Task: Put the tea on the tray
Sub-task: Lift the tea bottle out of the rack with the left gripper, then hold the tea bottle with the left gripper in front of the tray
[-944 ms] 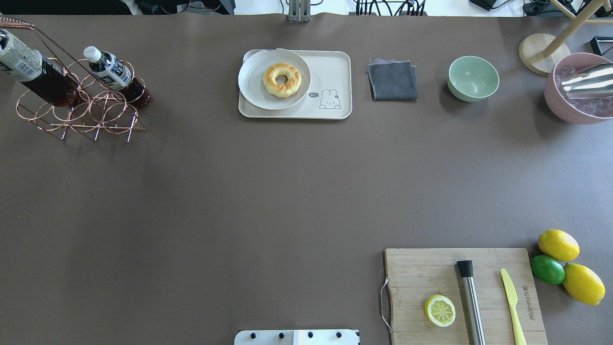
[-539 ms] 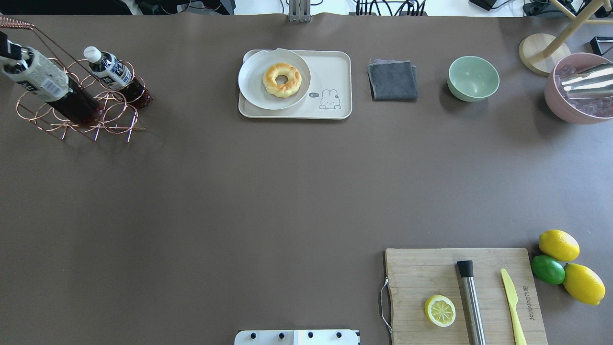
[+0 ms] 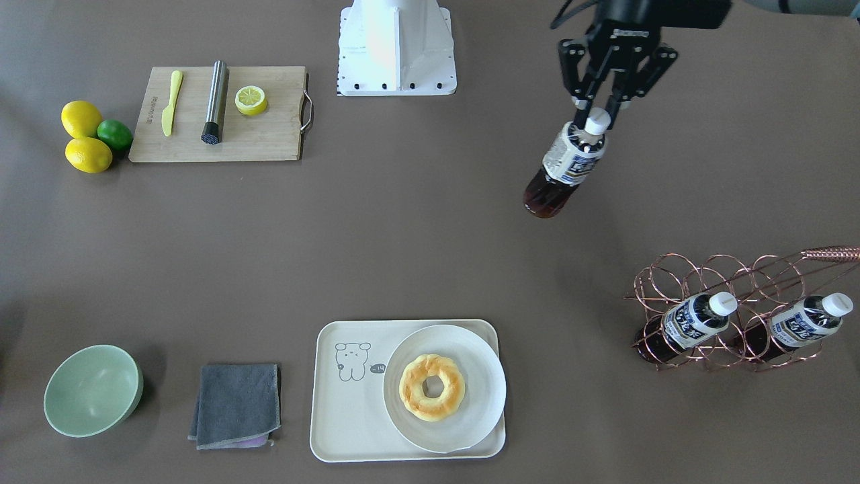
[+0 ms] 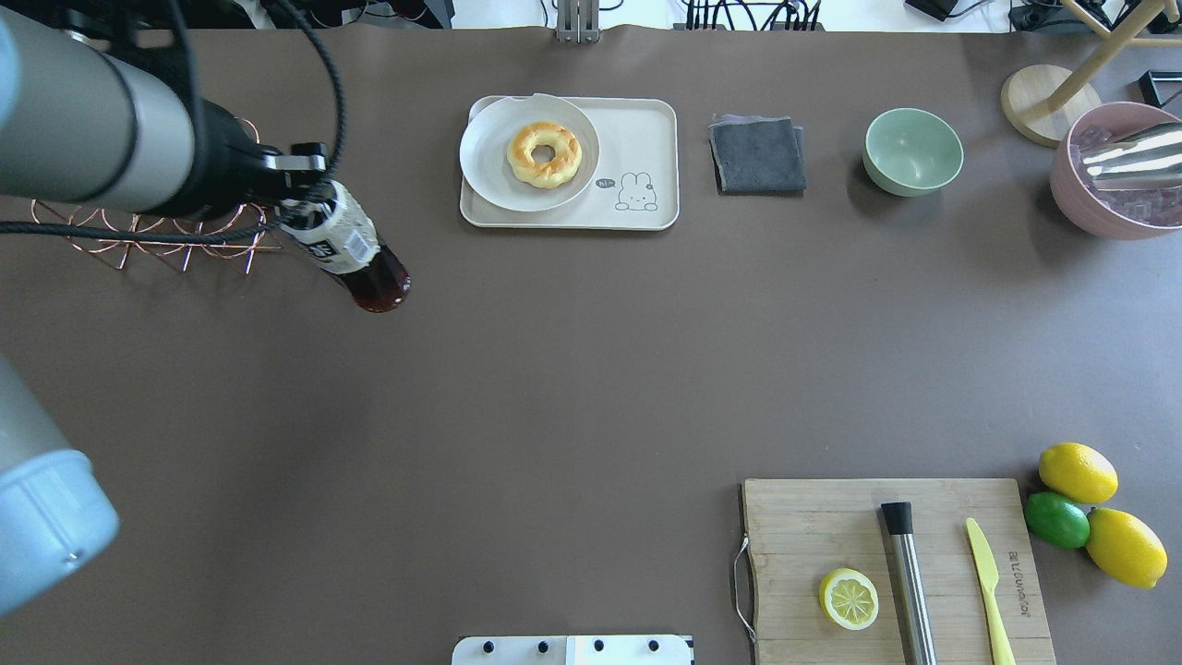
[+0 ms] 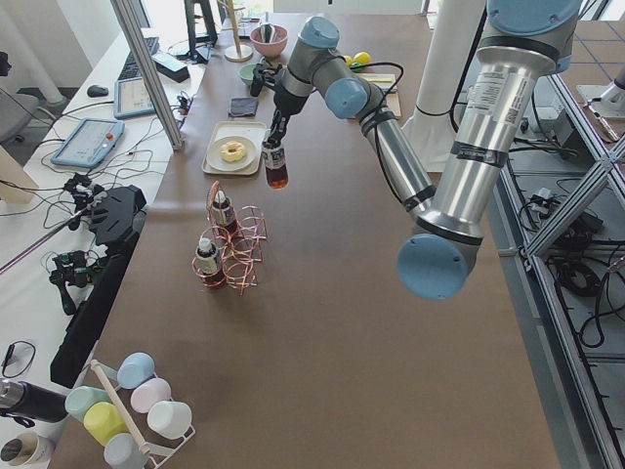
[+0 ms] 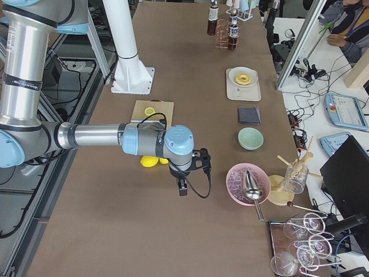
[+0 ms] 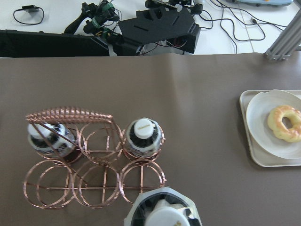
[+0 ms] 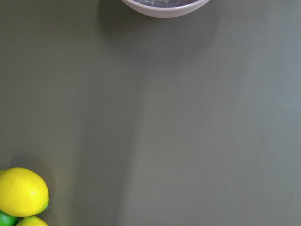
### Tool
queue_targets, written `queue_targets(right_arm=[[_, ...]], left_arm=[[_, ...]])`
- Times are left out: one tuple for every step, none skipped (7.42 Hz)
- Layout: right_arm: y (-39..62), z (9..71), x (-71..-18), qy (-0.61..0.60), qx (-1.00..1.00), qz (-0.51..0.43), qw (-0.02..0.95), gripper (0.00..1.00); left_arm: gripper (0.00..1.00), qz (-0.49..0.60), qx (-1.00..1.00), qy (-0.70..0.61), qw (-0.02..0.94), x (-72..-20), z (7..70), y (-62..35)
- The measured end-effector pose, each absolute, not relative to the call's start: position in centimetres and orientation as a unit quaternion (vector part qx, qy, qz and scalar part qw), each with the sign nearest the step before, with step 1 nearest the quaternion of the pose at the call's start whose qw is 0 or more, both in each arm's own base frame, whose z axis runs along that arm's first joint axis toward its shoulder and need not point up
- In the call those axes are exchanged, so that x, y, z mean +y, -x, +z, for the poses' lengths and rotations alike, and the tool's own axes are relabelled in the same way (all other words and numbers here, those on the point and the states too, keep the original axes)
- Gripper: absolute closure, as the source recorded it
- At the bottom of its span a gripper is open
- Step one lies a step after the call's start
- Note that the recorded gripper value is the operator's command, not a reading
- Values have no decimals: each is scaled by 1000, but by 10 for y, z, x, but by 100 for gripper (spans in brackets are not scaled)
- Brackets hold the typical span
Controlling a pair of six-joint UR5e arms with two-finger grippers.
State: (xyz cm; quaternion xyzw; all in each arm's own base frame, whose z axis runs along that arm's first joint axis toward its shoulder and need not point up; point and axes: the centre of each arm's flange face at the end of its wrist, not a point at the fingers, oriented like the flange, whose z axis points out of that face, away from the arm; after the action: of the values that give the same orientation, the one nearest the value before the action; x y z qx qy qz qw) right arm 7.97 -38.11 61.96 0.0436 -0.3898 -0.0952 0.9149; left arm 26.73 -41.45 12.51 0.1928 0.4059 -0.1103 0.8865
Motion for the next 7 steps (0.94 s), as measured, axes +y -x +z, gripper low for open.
queue_targets(right_arm=[[-79,618,-381,-46,-393,-96,913,0],[-78,616,-382,-48,-398,-96,911,0],[-78,615,-382,-48,-402,-95,909,0],[-76,615,-382,-47,-406,-95,908,0],[-75,617,-382,-45,-408,-95,907,0],[-74,618,-382,-44,-409,-95,906,0],[-74,618,-382,-43,-410,-95,906,0]], left_arm=[[100,-119,397,-196,889,-401,104,-315],[100,-125,392,-193,891,-395,86,-360],[100,-133,389,-188,892,-395,66,-401],[100,-134,385,-188,894,-392,54,-442],[100,-131,387,-192,892,-388,49,-468],[100,-127,386,-194,893,-387,49,-487],[100,-124,386,-194,894,-385,51,-500]])
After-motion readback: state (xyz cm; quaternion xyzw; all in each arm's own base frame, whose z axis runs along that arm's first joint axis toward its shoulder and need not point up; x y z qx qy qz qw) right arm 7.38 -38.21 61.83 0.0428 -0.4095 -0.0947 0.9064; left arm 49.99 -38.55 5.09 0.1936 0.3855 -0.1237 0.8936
